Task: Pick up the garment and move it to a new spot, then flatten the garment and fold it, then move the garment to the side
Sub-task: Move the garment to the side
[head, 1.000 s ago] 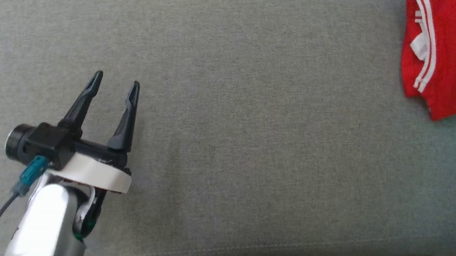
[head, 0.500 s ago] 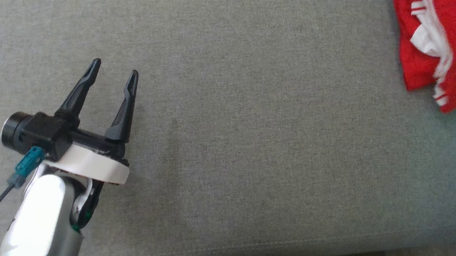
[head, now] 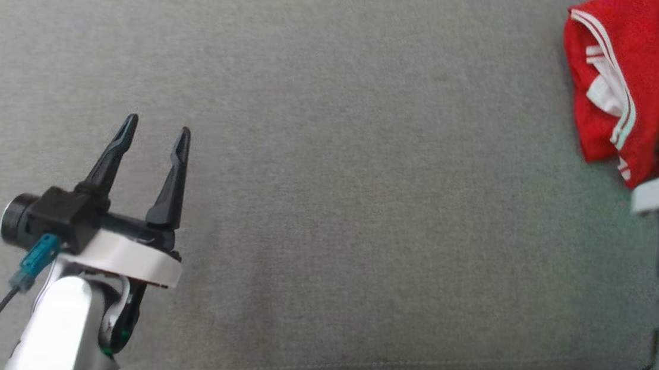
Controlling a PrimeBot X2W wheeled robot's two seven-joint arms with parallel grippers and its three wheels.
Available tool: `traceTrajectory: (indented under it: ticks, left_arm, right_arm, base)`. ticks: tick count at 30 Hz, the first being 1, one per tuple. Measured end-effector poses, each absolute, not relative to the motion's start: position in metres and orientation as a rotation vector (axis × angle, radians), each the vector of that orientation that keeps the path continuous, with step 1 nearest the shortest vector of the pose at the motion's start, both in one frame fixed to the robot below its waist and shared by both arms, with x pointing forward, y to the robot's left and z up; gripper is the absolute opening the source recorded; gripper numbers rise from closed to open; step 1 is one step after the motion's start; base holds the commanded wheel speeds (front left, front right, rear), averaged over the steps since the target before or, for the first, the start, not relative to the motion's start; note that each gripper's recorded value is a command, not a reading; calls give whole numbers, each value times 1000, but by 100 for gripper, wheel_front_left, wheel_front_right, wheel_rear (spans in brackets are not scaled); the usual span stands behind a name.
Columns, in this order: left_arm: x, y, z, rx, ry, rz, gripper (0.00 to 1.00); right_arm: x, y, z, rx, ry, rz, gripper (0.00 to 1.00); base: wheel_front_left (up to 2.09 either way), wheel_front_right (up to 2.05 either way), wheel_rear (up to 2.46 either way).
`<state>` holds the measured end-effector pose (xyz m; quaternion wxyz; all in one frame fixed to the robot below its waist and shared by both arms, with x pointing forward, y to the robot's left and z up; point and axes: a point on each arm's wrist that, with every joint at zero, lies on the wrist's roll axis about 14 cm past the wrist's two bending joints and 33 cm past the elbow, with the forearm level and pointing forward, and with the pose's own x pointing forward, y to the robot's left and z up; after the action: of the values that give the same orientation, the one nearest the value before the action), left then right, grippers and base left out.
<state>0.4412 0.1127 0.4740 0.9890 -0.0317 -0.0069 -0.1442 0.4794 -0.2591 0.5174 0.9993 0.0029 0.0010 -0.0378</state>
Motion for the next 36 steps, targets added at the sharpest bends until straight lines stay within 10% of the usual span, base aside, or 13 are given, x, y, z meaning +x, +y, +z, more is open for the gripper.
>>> traceTrajectory:
  ticks: [12,36]
  left_arm:
    - [411,162,495,-62,-48,-121,100]
    - [352,178,487,-47,-2,-80,100]
  right_arm:
    - [446,-160,520,86,-10,133,100]
    - [386,-154,507,94,34,141,100]
  base:
    - [0,0,0]
    - [0,0,0]
